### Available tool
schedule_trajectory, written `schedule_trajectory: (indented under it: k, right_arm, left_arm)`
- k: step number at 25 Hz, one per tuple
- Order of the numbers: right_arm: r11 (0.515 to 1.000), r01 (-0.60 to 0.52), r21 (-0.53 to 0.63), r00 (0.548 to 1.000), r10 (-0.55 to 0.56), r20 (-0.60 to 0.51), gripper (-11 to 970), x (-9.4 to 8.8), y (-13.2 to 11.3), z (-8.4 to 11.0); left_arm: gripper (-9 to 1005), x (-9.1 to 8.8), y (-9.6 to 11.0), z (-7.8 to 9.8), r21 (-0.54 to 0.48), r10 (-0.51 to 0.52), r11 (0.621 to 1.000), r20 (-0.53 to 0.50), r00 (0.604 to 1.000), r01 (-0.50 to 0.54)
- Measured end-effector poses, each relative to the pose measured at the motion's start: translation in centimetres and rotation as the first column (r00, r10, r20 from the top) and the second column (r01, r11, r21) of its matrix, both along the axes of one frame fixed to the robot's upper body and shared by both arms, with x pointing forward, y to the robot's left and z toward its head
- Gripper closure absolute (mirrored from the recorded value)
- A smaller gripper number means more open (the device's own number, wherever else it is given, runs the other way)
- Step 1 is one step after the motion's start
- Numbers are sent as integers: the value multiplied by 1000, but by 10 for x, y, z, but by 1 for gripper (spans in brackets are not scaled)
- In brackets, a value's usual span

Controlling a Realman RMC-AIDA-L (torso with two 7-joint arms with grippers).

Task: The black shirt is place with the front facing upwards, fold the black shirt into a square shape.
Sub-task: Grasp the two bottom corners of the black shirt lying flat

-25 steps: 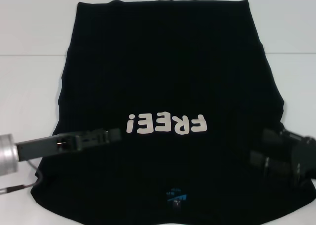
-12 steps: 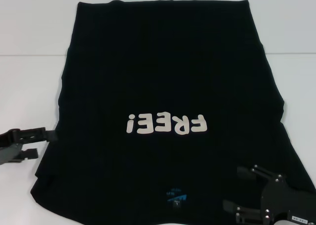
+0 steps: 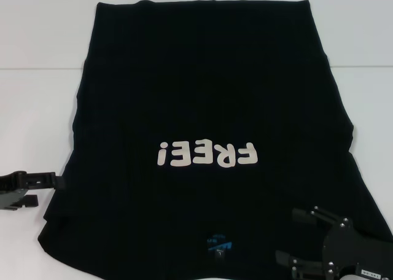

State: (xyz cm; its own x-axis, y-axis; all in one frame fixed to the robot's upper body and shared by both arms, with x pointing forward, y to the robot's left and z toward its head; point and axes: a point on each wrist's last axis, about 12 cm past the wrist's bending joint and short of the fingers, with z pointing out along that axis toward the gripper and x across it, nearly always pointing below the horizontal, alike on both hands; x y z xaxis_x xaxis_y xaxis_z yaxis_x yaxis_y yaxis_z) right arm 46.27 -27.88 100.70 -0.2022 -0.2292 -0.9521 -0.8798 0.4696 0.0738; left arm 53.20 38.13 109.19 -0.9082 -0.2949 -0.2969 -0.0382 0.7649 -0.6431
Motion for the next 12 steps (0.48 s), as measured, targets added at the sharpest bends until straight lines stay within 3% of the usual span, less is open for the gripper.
schedule_trajectory:
  k: [12]
  right_arm:
    - [1000,-4,4,1000,4,1,13,0,0,1]
  left_arm:
    - [48,0,-12,-4,28,-96,995,-29,995,97]
